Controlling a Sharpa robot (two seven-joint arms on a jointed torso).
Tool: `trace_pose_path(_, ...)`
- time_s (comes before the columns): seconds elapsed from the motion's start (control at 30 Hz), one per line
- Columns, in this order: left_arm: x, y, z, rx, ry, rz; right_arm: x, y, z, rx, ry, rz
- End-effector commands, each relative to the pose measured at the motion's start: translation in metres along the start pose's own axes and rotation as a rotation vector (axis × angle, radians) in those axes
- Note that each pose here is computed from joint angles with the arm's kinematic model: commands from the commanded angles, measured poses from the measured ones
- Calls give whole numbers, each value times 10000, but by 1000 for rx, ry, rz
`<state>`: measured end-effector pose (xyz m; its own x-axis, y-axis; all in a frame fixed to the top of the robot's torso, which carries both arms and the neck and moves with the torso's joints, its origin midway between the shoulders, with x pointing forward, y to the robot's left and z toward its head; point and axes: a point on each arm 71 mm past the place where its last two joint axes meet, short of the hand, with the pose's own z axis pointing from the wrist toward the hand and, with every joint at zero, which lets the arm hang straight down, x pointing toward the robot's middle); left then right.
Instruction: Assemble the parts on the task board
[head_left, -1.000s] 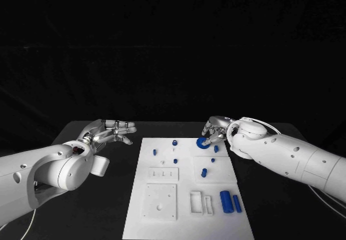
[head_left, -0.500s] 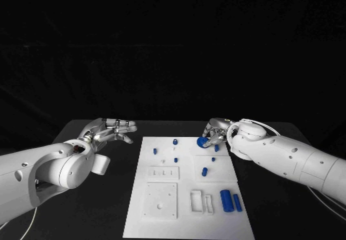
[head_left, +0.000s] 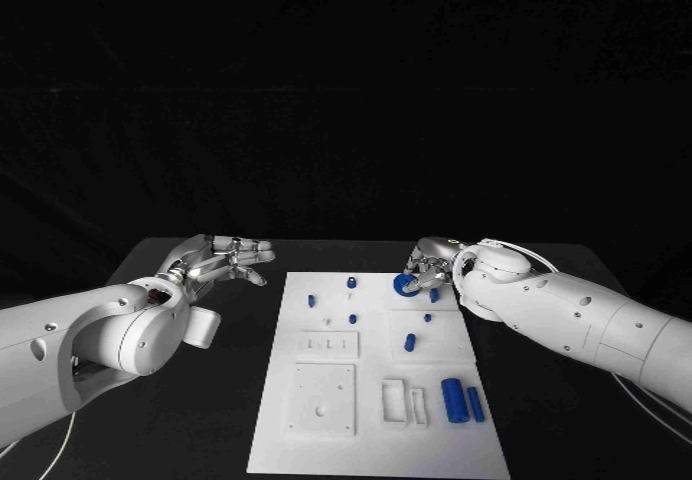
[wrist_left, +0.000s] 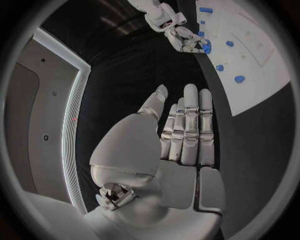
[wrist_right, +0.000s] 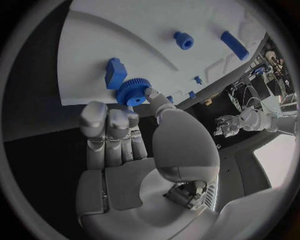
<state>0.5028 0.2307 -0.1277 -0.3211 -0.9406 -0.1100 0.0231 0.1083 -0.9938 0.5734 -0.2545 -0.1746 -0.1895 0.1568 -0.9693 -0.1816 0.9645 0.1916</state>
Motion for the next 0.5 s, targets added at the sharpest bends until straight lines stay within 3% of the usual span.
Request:
trace_pose_path(0.03, 19, -20, 1, 12, 16, 0, 87, -27, -4, 2, 37, -13)
trace_pose_path(0.5, 18, -17, -10, 8, 18, 3, 78, 20, -24, -12, 15, -55)
